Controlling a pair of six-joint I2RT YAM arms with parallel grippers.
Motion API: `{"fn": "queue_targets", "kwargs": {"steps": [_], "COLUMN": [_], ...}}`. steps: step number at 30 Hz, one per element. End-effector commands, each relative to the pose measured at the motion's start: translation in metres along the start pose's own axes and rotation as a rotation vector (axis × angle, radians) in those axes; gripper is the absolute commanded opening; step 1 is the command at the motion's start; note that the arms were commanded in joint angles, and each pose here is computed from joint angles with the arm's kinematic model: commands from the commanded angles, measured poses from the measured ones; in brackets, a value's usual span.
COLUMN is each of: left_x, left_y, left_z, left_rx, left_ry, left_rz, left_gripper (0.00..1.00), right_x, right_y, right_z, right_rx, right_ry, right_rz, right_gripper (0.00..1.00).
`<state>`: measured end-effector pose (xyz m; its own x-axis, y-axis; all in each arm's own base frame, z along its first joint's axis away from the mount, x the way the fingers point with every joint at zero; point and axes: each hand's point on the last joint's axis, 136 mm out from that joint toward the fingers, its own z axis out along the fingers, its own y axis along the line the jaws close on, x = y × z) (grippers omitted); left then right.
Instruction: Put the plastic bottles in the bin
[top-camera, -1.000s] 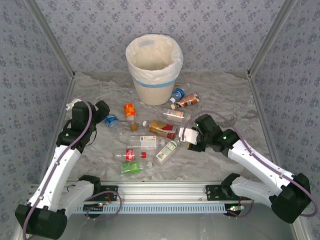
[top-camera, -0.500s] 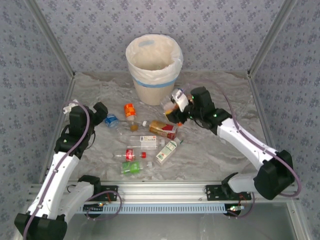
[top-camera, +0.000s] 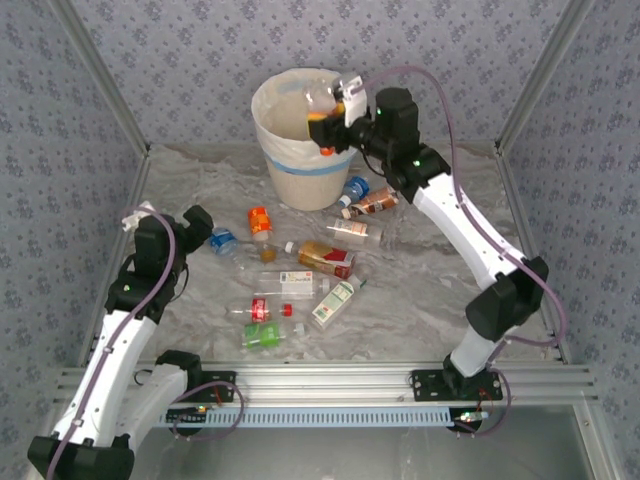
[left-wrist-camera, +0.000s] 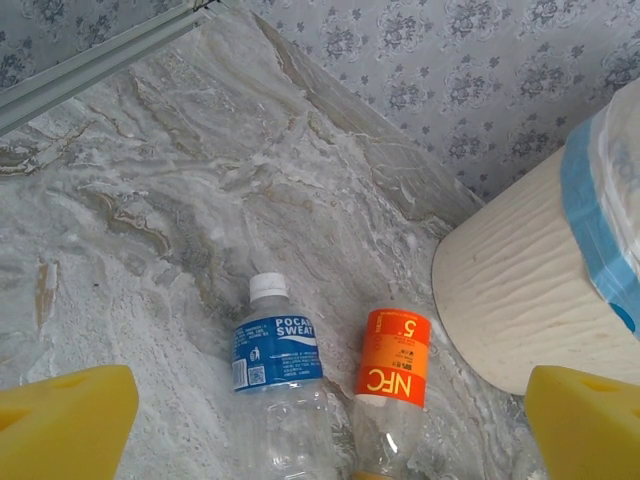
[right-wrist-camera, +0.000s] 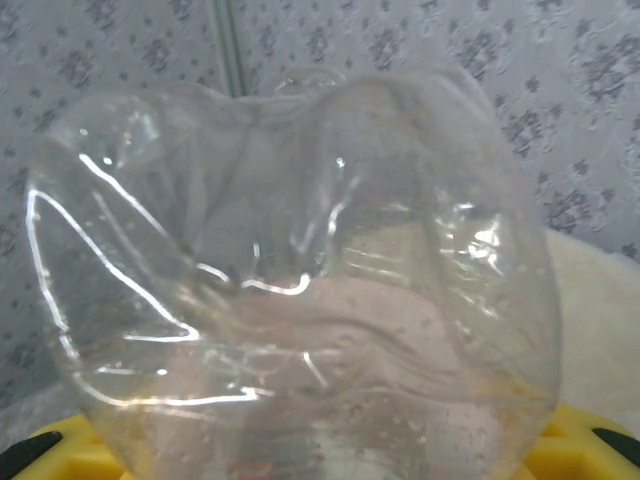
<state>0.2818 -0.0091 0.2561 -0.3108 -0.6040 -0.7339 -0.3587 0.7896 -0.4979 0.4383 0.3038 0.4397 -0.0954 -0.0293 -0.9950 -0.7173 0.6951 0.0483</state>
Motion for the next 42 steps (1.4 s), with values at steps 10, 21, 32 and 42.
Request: {"fn": "queue_targets", "kwargs": {"steps": [10, 21, 32, 42], "left_x": [0.0, 0.005, 0.008, 0.013], "left_y": [0.01, 0.014, 0.016, 0.015], "left_z": [-0.008, -0.004, -0.002, 0.0], "left_rx": [-0.021, -0.029, -0.039, -0.033], "left_ry": [-0.012, -0.007, 0.006, 0.025], "left_rz": [-0.017, -0.025, -0.041, -0.056], "left_gripper": [0.99, 0.99, 1.0, 0.99], "right_x": [0.017, 0.088, 0.074, 0.032], "right_y": [-0.098, -0.137, -0.127, -0.083], "right_z": [0.065, 0.077, 0.062, 0.038], "right_rx": [0.251, 0.497, 0.558, 0.51], "right_ry": [0.054, 0.259, 0.28, 0.237], "right_rz": [0.185, 0.131, 0.072, -0.019], "right_gripper": [0.43, 0.52, 0.71, 0.82]}}
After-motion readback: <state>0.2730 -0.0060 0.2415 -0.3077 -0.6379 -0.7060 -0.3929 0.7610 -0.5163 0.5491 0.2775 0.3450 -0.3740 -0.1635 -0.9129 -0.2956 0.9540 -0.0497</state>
